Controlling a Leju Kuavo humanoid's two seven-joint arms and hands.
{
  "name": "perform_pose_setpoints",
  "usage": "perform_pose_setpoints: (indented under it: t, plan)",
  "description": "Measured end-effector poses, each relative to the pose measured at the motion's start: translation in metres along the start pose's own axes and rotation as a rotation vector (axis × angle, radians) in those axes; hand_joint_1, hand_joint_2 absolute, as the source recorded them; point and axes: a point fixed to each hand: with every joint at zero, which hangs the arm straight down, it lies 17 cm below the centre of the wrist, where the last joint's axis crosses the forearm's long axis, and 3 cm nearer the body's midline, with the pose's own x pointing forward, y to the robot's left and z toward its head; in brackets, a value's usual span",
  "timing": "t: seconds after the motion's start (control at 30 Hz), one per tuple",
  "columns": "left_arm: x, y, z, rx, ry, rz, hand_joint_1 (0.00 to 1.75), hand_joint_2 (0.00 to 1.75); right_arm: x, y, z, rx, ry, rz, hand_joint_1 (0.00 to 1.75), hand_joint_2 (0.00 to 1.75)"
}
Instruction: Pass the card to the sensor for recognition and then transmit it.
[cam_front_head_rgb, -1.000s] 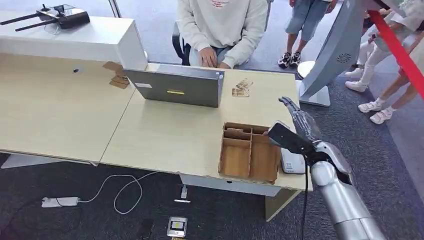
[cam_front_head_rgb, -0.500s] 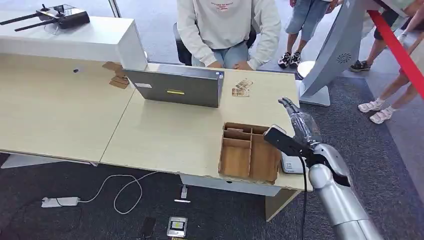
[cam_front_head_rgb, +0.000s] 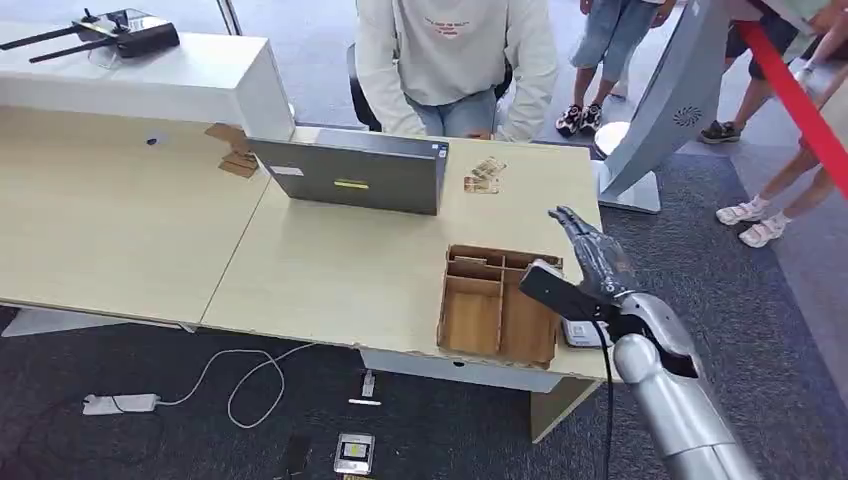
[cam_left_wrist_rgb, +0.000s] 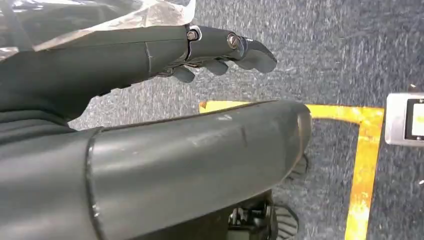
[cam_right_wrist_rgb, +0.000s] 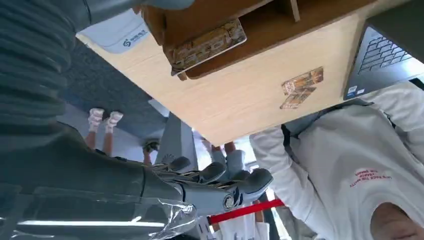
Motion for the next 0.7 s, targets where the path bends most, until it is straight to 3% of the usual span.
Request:
perform_pose_setpoints:
  t: [0.2, 0.7]
  plan:
    - [0.003, -0.004, 0.002, -0.009, -0.011, 0.014, 0.00, 0.00, -0.004, 0.003, -0.002, -0.008, 0.019, 0.090, 0.00, 1.75]
    - [0.004, -0.003, 0.002, -0.006, -0.018, 0.013, 0.00, 0.00, -0.008, 0.019, -0.003, 0.020, 0.028, 0.116, 0.00, 1.75]
